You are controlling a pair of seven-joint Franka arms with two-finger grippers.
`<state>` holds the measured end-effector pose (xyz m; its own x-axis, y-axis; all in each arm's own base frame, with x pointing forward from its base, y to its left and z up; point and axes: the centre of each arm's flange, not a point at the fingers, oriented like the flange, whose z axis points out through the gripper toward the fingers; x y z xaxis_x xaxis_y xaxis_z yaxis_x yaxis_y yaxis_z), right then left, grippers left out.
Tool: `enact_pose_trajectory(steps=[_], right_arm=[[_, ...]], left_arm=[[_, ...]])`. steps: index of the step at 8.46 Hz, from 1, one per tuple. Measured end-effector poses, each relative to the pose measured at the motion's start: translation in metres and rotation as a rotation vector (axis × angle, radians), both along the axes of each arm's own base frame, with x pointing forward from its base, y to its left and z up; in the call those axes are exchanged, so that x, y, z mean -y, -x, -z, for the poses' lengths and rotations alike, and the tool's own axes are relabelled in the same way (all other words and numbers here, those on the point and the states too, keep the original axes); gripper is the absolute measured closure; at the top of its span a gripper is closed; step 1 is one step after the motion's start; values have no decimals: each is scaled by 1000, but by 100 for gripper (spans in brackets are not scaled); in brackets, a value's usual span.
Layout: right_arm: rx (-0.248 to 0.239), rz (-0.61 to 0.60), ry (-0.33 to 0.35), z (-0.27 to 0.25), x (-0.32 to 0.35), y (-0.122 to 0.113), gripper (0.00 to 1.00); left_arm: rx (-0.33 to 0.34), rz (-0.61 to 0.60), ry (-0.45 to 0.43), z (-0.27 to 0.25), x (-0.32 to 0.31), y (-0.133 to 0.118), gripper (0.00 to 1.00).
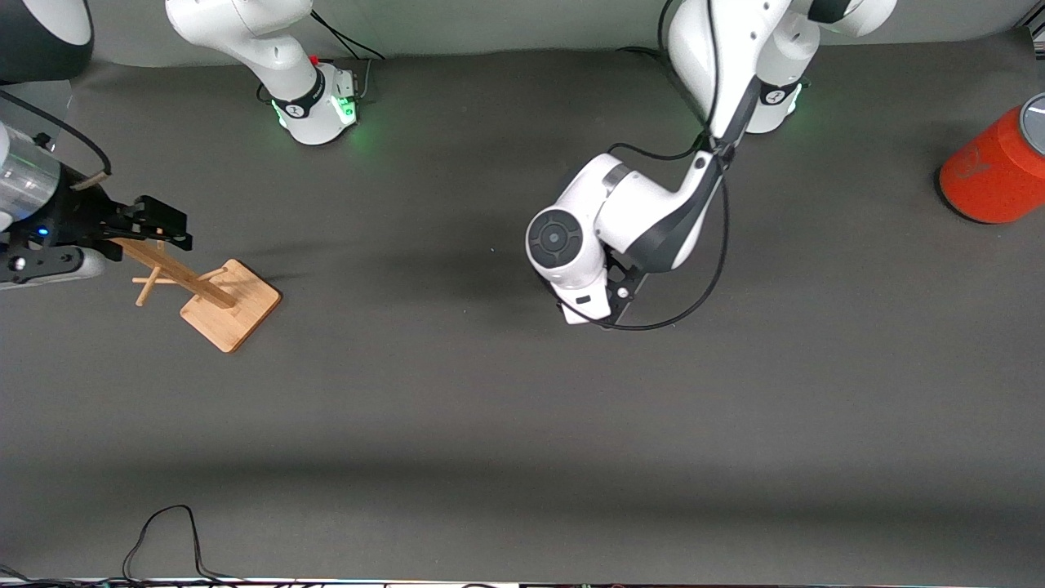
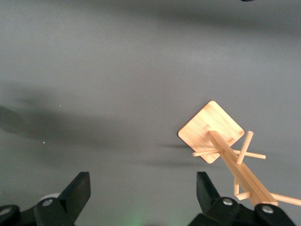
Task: Rotate and upright cup with both arms
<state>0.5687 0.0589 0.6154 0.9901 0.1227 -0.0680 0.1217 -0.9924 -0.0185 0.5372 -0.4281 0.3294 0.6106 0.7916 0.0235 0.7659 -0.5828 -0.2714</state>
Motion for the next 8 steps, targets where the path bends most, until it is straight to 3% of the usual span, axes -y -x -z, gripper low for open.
enact_pose_trajectory(steps=[4,6,8], right_arm=[[12,5,-2,-5,3,-1,0],[19,13,-1,-2,7,-2,0],[17,53,-8,1,32,-1,0]], left_arm=[[-19,221,110,-86,-165,-86,0],[5,327,144,-126,-248,-107,0],[21,435,176,-161,-304,-109,0]])
